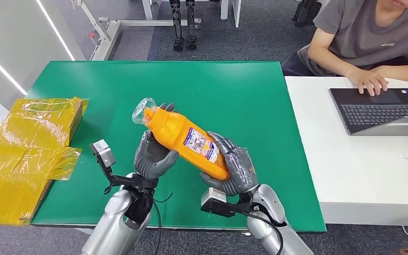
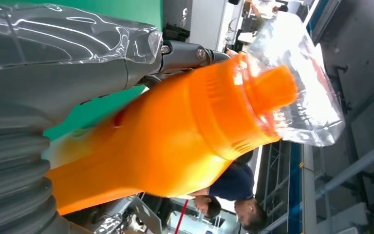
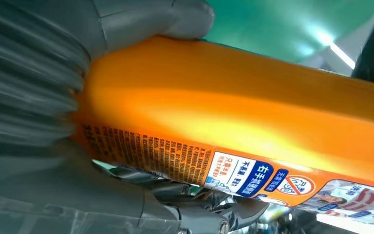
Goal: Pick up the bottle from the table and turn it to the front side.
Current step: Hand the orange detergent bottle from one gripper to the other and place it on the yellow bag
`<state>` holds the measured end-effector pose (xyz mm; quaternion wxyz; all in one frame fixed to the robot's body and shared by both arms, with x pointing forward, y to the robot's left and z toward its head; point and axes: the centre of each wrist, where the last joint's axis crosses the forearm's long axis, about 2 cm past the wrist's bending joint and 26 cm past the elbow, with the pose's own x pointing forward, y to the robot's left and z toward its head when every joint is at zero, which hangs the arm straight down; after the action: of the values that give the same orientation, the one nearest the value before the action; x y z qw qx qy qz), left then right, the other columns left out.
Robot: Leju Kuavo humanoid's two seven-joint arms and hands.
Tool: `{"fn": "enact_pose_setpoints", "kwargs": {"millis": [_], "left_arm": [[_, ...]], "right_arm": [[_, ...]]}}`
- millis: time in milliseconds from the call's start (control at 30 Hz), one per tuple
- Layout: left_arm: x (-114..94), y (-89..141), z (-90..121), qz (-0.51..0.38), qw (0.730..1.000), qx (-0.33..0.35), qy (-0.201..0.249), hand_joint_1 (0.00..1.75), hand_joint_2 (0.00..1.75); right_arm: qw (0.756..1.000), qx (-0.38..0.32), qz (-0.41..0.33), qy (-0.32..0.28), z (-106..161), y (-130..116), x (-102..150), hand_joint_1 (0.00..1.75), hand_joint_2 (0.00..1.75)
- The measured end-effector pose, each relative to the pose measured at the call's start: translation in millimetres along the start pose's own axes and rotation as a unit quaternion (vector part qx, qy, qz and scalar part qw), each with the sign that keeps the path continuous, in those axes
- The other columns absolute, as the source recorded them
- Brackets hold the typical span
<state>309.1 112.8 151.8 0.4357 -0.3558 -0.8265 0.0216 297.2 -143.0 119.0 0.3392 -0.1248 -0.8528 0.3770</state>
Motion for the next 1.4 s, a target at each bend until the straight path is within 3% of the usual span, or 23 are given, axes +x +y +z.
{"fn": "enact_pose_setpoints", "kwargs": {"millis": [500,1200,1233,1333,1367,1400], "left_arm": [[-1,0,14,-0.017,1.000,-0.002,0.004,0.00,1.75],[13,-6,1,-0.034,0.999,-0.008,-0.020,0.00,1.75],[13,-6,0,-0.035,0.999,-0.008,-0.019,0.24,1.75],[13,-7,0,-0.039,0.999,-0.009,-0.016,1.54,1.75],[13,-7,0,-0.040,0.999,-0.009,-0.016,1.74,1.75],[13,-8,-1,-0.040,0.999,-0.008,-0.016,1.75,1.75]], "right_arm": [[0.996,0.084,0.000,0.018,5,4,1,1.75,1.75],[0.994,0.112,-0.011,-0.009,11,8,6,1.75,1.75],[0.994,0.112,-0.012,-0.010,11,8,6,1.75,1.75],[0.994,0.111,-0.014,-0.012,13,7,8,1.75,1.75],[0.994,0.111,-0.015,-0.012,13,7,8,1.75,1.75],[0.994,0.110,-0.015,-0.012,14,7,9,1.75,1.75]]}}
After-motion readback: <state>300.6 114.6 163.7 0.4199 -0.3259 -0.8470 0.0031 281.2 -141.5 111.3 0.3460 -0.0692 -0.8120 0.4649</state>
